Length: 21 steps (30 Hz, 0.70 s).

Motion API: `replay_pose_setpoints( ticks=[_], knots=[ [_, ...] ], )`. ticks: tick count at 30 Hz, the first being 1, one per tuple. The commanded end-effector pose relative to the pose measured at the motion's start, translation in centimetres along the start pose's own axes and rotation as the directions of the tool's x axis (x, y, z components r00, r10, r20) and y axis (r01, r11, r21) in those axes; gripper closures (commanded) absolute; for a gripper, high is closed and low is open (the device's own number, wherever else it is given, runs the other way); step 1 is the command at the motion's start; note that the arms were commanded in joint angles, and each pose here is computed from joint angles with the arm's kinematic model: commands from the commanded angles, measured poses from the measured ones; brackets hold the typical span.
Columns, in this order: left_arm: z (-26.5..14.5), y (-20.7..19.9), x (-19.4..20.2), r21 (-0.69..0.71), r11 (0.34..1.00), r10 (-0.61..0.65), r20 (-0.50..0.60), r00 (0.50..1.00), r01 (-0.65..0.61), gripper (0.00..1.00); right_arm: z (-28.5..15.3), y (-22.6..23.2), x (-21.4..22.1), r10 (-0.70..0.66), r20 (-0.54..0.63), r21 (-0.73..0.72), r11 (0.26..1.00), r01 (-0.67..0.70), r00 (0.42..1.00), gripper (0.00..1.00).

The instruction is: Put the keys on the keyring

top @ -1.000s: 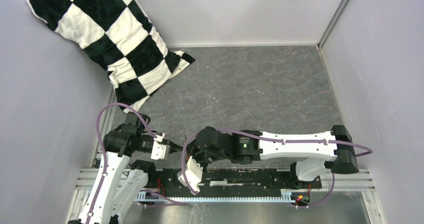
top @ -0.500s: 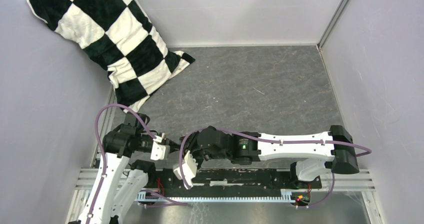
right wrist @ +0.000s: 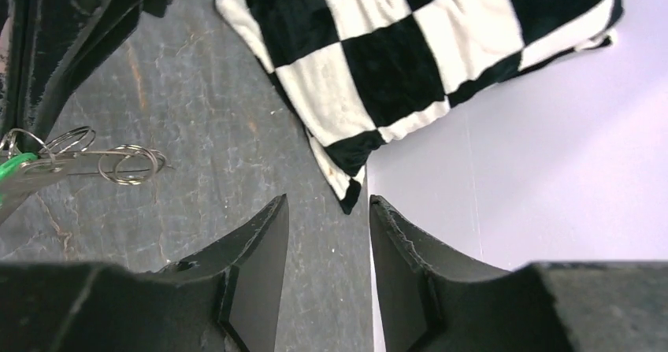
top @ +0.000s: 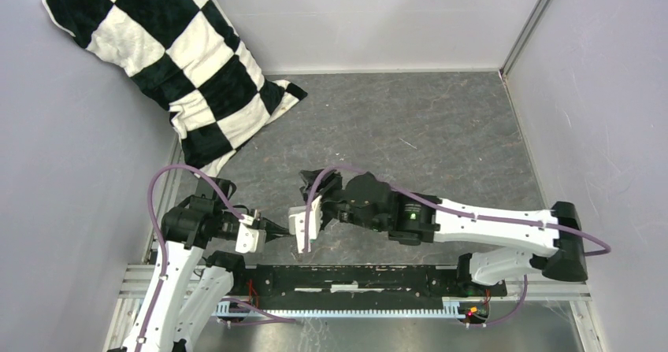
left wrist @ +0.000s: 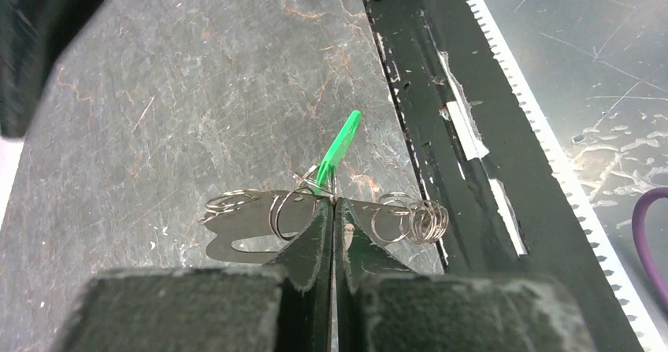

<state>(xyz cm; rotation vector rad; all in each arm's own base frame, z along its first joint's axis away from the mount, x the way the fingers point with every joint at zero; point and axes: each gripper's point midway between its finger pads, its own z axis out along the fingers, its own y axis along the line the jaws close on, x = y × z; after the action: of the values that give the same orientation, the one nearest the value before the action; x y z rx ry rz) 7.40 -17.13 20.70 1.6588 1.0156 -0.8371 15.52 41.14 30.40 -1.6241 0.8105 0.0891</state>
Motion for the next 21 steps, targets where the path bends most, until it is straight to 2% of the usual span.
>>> replay_pose_setpoints(
  ticks=[1,7,9,12,15,19,21],
  knots=[
    [0.0,0.3,-1.9,-0.006,1.000,0.018,0.062,0.998,-0.018,0.98,-2.4,-2.3,-1.4,0.130,0.084,0.085,0.987,-0.137,0.988,0.52],
    [0.0,0.4,-2.2,-0.005,1.000,-0.019,0.071,0.997,0.019,0.98,-4.5,0.0,-3.3,0.285,0.201,-0.045,0.958,-0.282,0.937,0.61],
    [0.0,0.5,-2.2,-0.006,0.999,-0.041,0.076,0.996,0.041,0.98,-5.2,1.1,-4.6,0.359,0.265,-0.114,0.933,-0.341,0.895,0.61],
    [0.1,1.1,-2.5,-0.017,0.996,-0.086,0.097,0.992,0.088,0.98,-5.7,3.2,-5.7,0.447,0.288,-0.216,0.892,-0.398,0.847,0.61],
    [0.1,1.9,-3.0,-0.026,0.992,-0.115,0.122,0.986,0.119,0.98,-6.1,4.8,-7.2,0.507,0.328,-0.294,0.856,-0.424,0.797,0.61],
    [0.1,2.3,-3.3,-0.027,0.988,-0.149,0.133,0.980,0.154,0.98,-7.3,6.2,-9.4,0.603,0.401,-0.411,0.791,-0.453,0.690,0.61],
    [0.1,2.4,-3.4,-0.024,0.986,-0.161,0.139,0.977,0.166,0.98,-7.3,7.0,-9.6,0.633,0.390,-0.447,0.765,-0.463,0.669,0.63]
  ],
)
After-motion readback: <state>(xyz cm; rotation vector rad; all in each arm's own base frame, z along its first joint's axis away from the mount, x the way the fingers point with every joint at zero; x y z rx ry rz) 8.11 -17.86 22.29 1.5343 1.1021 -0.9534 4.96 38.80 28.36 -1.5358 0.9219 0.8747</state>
